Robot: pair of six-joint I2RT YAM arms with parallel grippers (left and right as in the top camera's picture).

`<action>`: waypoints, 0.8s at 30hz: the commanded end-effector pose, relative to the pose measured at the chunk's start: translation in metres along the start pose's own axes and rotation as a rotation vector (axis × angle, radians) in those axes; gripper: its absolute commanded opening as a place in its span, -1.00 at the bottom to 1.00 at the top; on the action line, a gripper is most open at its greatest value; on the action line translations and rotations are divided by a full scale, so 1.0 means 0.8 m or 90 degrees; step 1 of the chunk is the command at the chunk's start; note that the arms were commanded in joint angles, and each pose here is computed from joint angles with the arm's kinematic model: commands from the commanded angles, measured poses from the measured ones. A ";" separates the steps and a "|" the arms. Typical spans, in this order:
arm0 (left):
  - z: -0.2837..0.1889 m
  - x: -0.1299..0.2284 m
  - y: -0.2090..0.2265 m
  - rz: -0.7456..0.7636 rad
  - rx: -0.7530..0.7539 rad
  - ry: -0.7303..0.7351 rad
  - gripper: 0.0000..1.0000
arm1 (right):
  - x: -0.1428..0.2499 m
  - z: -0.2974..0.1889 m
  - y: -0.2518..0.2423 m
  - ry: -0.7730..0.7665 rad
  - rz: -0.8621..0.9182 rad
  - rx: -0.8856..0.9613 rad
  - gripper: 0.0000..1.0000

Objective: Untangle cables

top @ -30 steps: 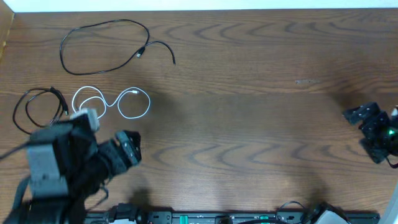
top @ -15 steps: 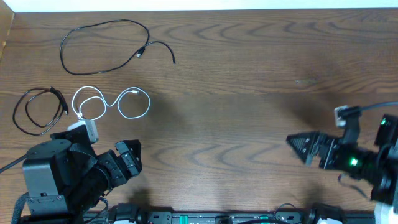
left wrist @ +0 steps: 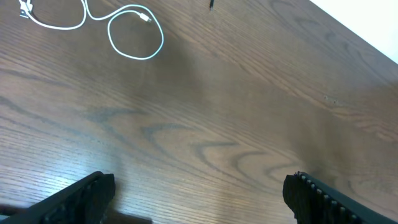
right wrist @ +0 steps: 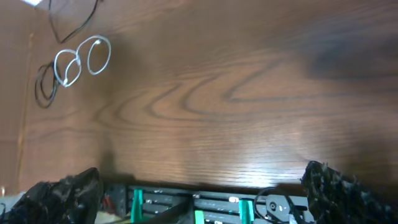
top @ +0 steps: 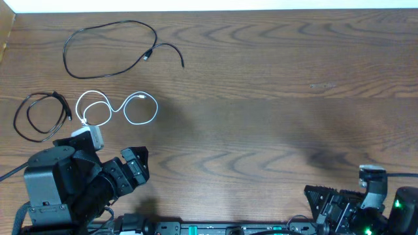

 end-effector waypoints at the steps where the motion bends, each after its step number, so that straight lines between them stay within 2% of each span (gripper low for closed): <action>1: -0.003 -0.001 -0.001 0.003 0.002 -0.006 0.84 | 0.007 -0.002 -0.007 0.007 0.023 0.038 0.99; 6: -0.003 -0.001 -0.001 0.004 0.002 -0.006 0.84 | 0.005 -0.003 -0.016 -0.012 0.002 0.099 0.99; 9: -0.003 -0.001 -0.001 0.003 0.002 -0.006 0.84 | -0.008 -0.002 -0.011 -0.045 -0.145 0.088 0.99; 13: -0.003 -0.001 -0.001 0.004 0.002 -0.006 0.85 | -0.024 0.000 -0.002 -0.109 -0.236 0.055 0.99; 19: -0.003 -0.001 -0.001 0.003 0.002 -0.006 0.84 | -0.026 0.034 -0.008 -0.187 -0.457 -0.002 0.99; 24: -0.003 -0.001 -0.001 0.003 0.003 -0.006 0.85 | -0.022 0.074 -0.031 -0.307 -0.455 -0.008 0.98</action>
Point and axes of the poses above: each gripper's point midway between its finger pads, its own z axis out along the fingers, its own y axis along the line the jaws close on, x = y × z, the point moved 10 cm from there along -z, back along the fingers, and after that the axes turned 4 degrees about z, right-handed, at the moved point
